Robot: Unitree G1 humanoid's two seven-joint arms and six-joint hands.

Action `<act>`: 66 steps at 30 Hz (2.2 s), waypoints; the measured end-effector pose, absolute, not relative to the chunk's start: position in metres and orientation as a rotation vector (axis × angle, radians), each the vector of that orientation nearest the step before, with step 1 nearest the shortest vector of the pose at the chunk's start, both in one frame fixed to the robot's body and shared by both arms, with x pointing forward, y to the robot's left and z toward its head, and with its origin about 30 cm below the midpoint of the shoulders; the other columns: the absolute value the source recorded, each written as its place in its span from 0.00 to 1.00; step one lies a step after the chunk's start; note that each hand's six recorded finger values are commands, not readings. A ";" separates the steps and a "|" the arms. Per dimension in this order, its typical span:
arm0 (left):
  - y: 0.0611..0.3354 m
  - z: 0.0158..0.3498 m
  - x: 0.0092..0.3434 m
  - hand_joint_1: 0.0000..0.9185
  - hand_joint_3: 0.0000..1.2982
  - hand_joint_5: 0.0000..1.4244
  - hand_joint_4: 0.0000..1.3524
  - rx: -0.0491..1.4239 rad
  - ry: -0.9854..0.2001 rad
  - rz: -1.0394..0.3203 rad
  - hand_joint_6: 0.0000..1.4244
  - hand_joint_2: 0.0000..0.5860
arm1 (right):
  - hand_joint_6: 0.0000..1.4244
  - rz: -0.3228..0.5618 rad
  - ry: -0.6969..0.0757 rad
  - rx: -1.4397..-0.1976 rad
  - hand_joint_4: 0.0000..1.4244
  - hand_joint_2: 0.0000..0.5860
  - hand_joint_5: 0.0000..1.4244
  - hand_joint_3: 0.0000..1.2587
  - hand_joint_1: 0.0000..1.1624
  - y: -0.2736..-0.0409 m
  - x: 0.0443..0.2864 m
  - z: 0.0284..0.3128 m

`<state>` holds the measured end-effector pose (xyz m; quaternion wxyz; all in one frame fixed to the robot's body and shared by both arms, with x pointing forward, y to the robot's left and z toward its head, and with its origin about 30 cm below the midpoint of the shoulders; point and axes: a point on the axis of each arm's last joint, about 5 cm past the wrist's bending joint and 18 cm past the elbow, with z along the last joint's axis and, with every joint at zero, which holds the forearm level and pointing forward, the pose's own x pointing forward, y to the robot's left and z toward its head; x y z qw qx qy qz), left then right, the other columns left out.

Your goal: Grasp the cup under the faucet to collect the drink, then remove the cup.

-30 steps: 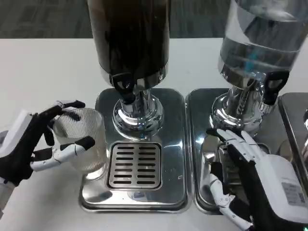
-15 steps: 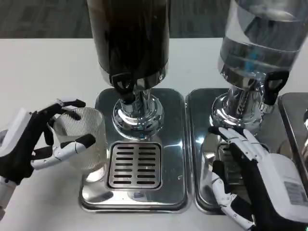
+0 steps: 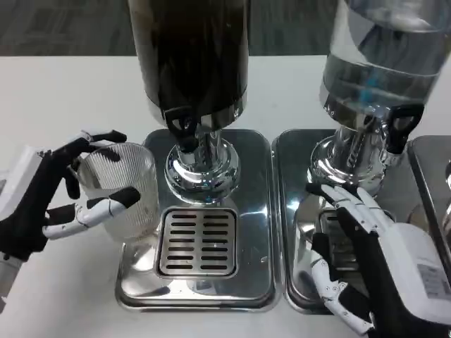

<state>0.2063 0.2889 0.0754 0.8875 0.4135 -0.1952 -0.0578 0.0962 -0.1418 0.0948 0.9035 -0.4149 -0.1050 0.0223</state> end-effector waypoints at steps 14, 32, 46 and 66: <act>0.280 0.077 0.214 0.40 0.33 0.60 0.40 0.895 -0.424 -0.228 0.75 0.35 | 0.12 0.044 -0.212 -0.854 0.12 1.00 0.06 0.17 0.43 -0.141 0.094 0.095; 0.257 0.076 0.230 0.40 0.33 0.60 0.40 0.910 -0.456 -0.360 0.74 0.35 | 0.12 0.017 -0.200 -0.838 0.12 1.00 0.06 0.17 0.45 -0.139 0.091 0.093; 0.249 0.074 0.235 0.39 0.33 0.60 0.39 0.920 -0.440 -0.377 0.72 0.35 | 0.12 0.007 -0.191 -0.836 0.12 1.00 0.06 0.17 0.46 -0.136 0.087 0.093; 0.245 0.073 0.237 0.27 0.25 0.44 0.30 0.924 -0.438 -0.405 0.55 0.25 | 0.13 0.015 -0.187 -0.829 0.11 1.00 0.07 0.17 0.47 -0.134 0.086 0.093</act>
